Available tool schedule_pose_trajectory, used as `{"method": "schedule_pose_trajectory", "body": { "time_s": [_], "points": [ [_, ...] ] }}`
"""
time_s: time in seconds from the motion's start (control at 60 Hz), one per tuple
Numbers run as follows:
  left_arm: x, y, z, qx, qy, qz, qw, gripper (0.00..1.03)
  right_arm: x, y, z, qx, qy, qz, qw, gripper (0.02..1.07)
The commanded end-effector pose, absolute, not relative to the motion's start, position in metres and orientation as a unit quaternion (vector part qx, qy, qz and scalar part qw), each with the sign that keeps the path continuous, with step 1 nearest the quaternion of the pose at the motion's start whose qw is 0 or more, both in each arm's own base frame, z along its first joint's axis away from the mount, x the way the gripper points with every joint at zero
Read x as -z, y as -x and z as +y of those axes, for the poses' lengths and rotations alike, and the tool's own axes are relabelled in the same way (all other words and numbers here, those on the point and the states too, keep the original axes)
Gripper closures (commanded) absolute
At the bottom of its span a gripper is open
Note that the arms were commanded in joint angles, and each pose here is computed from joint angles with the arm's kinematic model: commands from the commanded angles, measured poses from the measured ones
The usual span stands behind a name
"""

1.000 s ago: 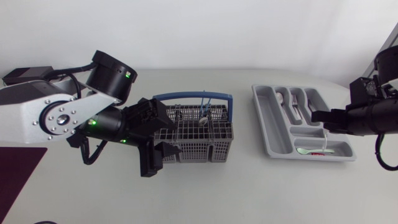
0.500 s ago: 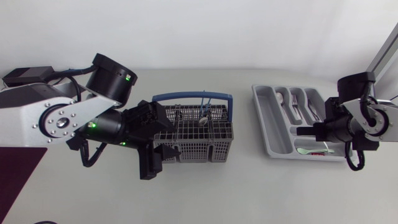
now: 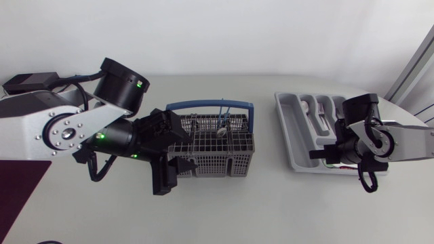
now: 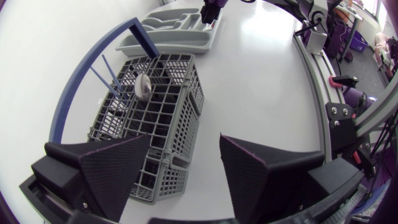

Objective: Unload the cutlery basket into the drawer organizer.

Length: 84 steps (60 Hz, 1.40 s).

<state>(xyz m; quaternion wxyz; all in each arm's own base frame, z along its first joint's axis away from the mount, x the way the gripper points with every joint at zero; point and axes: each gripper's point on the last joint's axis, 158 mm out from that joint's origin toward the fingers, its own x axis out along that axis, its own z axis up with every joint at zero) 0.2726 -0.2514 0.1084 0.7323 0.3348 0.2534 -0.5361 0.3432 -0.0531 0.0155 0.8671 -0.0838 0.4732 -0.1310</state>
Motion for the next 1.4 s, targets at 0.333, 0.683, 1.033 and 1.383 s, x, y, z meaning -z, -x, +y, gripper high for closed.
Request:
{"method": "schedule_pose_trajectory", "body": {
  "time_s": [0.333,0.683,1.033,1.383],
  "points": [
    [-0.098,-0.271,-0.246,0.532,-0.33,0.268,0.732,0.06,-0.08,-0.333,-0.005,0.075,-0.021,0.447,0.891,0.37],
    [-0.098,-0.265,-0.245,0.534,-0.329,0.269,0.731,0.06,-0.123,-0.301,0.127,-0.106,-0.205,0.458,0.859,0.33],
    [-0.098,-0.264,-0.244,0.533,-0.328,0.27,0.731,0.06,-0.143,-0.302,0.228,-0.211,-0.266,0.433,0.835,0.33],
    [-0.099,-0.27,-0.238,0.525,-0.327,0.271,0.737,0.06,-0.132,-0.323,0.264,-0.245,-0.276,0.427,0.826,0.4]
  ]
}}
